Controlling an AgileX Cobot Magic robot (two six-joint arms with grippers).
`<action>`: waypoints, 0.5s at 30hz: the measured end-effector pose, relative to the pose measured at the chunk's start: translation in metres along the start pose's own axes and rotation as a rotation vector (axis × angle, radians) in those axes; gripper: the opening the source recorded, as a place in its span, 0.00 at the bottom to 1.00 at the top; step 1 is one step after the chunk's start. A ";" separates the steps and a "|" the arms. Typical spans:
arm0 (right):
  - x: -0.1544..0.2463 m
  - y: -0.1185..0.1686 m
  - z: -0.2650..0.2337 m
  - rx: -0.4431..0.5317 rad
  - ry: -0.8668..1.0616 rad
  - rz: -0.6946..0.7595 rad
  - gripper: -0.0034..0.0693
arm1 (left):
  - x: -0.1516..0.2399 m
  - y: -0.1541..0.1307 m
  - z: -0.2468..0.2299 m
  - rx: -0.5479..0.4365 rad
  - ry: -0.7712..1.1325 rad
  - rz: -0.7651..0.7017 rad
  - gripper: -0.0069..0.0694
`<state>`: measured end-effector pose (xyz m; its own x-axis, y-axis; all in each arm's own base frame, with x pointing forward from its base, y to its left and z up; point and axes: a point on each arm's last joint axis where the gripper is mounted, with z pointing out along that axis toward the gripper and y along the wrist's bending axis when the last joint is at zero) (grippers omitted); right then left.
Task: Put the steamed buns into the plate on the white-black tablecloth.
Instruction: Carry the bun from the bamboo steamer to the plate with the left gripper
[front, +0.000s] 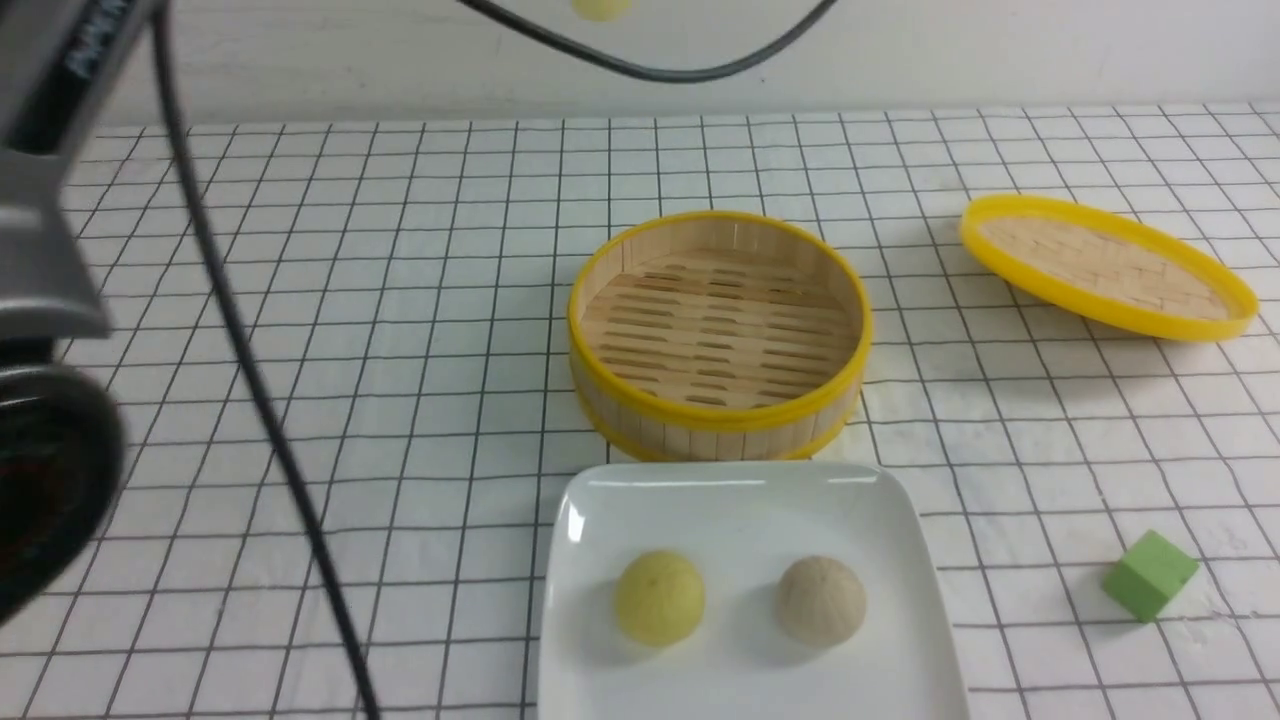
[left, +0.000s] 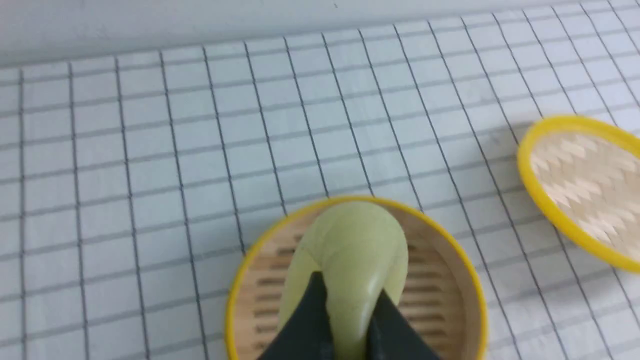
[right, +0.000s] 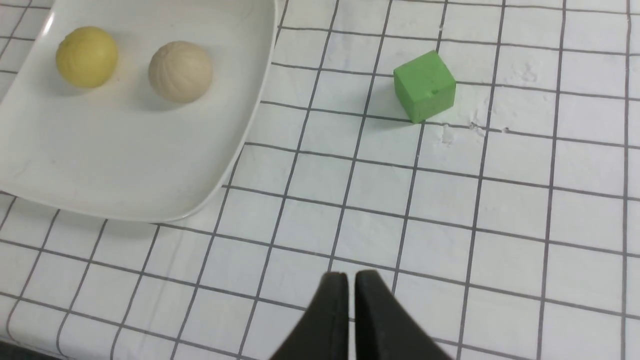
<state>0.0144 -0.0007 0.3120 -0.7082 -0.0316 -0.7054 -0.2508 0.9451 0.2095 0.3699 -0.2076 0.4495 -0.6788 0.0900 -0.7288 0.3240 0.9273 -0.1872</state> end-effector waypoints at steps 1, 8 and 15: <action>0.000 0.000 0.000 0.000 0.001 0.000 0.10 | 0.018 -0.001 0.000 0.038 0.095 -0.021 0.12; -0.001 -0.002 0.000 0.024 -0.009 -0.008 0.11 | 0.119 0.002 0.012 0.044 0.480 -0.047 0.12; -0.003 -0.006 0.000 0.070 -0.029 -0.024 0.13 | 0.240 -0.048 0.047 0.070 0.758 0.142 0.13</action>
<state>0.0178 -0.0067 0.3128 -0.6827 -0.0464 -0.7293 -0.2205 0.9645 0.1450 0.2217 -0.2478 0.2527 -0.8850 0.4539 -0.1042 0.4656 0.8654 -0.1851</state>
